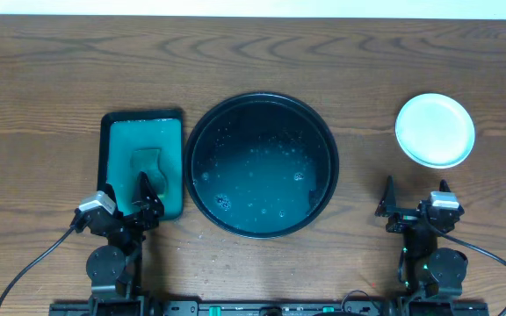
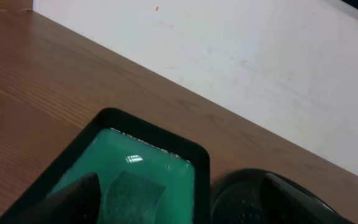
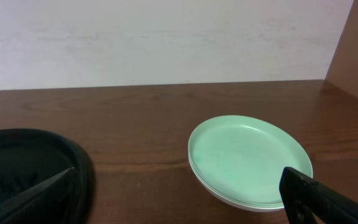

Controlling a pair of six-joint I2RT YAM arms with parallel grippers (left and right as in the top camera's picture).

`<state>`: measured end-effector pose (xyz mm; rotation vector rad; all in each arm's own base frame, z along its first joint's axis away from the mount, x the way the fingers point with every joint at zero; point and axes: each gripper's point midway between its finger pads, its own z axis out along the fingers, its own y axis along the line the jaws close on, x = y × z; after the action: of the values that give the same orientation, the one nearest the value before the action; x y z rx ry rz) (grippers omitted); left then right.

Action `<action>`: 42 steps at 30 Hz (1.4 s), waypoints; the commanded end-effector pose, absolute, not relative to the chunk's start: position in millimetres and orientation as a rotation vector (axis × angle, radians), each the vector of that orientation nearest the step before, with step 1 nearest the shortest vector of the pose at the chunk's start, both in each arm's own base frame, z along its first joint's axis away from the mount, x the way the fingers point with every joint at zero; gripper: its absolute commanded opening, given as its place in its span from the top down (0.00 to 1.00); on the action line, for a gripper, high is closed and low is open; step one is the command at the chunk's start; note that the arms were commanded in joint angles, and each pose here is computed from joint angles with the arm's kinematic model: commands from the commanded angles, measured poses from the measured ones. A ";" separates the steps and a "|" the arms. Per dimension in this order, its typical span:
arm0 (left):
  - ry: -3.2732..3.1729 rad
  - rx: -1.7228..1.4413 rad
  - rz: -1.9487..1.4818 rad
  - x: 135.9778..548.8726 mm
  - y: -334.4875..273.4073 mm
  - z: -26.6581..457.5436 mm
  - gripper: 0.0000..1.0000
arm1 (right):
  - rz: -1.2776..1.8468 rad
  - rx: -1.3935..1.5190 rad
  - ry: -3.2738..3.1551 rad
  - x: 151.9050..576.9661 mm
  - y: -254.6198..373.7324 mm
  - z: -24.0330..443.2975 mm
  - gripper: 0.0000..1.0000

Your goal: Clean dirty plates on tray and stack at the side

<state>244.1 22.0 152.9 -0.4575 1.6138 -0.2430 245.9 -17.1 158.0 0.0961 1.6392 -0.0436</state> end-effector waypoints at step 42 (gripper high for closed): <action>1.731 0.046 0.224 242.5 23.9 136.5 0.18 | -0.056 0.124 1.634 245.2 -22.1 158.3 0.01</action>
<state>244.2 21.5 153.1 0.0370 1.6749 0.2023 245.9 -17.1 158.1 0.0961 1.6388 -0.0436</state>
